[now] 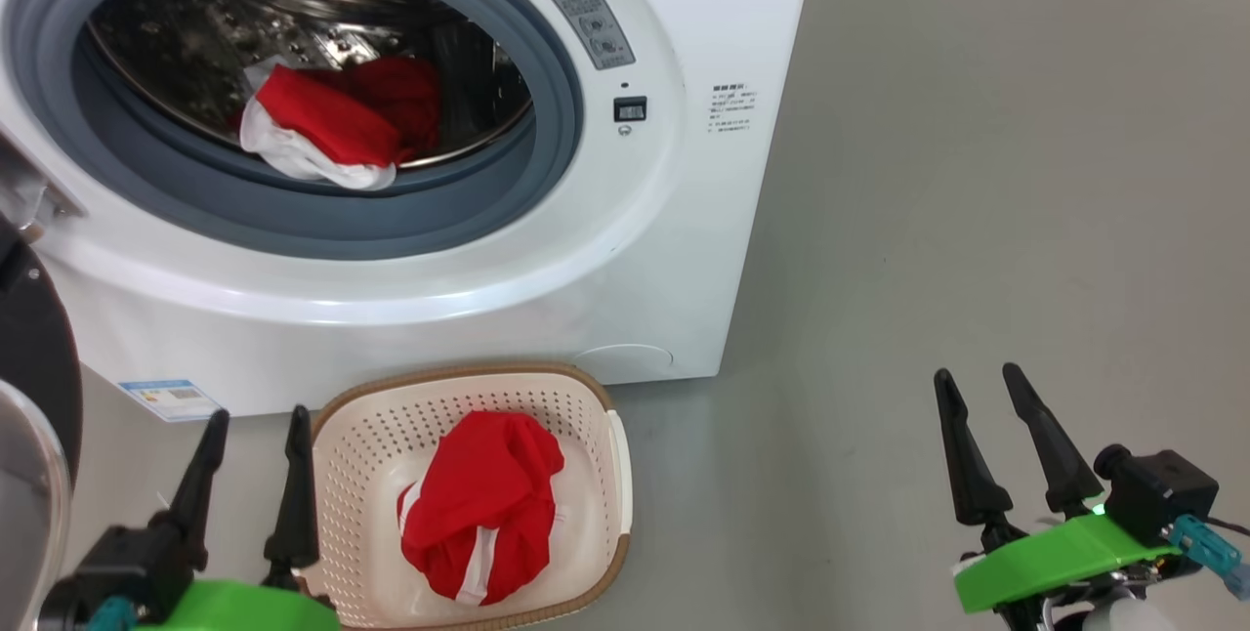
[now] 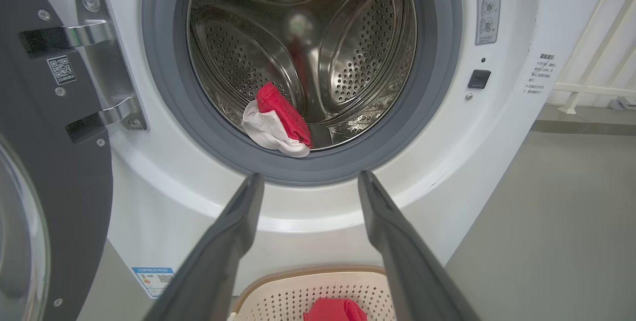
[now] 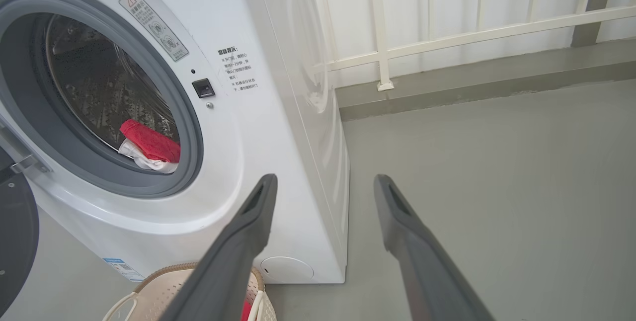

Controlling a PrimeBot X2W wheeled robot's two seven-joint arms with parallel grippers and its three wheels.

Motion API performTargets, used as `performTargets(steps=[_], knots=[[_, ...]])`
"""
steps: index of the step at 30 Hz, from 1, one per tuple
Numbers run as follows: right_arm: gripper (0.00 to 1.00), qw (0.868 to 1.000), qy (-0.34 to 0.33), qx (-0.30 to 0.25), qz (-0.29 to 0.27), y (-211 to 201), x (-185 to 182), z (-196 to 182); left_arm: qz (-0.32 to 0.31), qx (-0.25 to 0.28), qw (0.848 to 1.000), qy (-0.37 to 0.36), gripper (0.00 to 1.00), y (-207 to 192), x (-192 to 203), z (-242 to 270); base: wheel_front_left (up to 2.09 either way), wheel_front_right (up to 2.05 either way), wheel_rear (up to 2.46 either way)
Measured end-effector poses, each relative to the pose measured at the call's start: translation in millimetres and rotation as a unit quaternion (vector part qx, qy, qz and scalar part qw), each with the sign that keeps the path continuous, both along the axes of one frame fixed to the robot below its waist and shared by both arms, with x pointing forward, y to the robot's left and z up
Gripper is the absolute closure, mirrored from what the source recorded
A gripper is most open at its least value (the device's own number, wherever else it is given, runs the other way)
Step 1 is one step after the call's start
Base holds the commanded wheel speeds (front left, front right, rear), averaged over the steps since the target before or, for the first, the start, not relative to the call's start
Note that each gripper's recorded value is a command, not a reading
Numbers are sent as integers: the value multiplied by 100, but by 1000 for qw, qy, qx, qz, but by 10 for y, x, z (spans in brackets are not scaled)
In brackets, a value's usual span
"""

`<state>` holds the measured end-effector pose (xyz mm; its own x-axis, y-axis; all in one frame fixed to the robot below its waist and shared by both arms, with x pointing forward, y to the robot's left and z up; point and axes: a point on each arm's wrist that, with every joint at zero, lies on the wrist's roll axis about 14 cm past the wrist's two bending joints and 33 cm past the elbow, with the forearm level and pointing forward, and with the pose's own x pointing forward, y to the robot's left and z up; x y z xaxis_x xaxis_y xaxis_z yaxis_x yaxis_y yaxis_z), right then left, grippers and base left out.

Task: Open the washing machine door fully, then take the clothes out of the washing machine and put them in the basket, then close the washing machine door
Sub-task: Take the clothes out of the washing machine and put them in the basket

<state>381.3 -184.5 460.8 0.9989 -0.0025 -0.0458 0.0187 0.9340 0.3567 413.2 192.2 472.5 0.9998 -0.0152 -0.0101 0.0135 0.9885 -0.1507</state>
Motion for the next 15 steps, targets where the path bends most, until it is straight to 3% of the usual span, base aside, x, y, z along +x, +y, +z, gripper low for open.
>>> performTargets(steps=[15], knots=[[0,1000,4,-2,-9,-62,-207,-14,21,1,1000,-14,0,116,-365,103,0,0,0]])
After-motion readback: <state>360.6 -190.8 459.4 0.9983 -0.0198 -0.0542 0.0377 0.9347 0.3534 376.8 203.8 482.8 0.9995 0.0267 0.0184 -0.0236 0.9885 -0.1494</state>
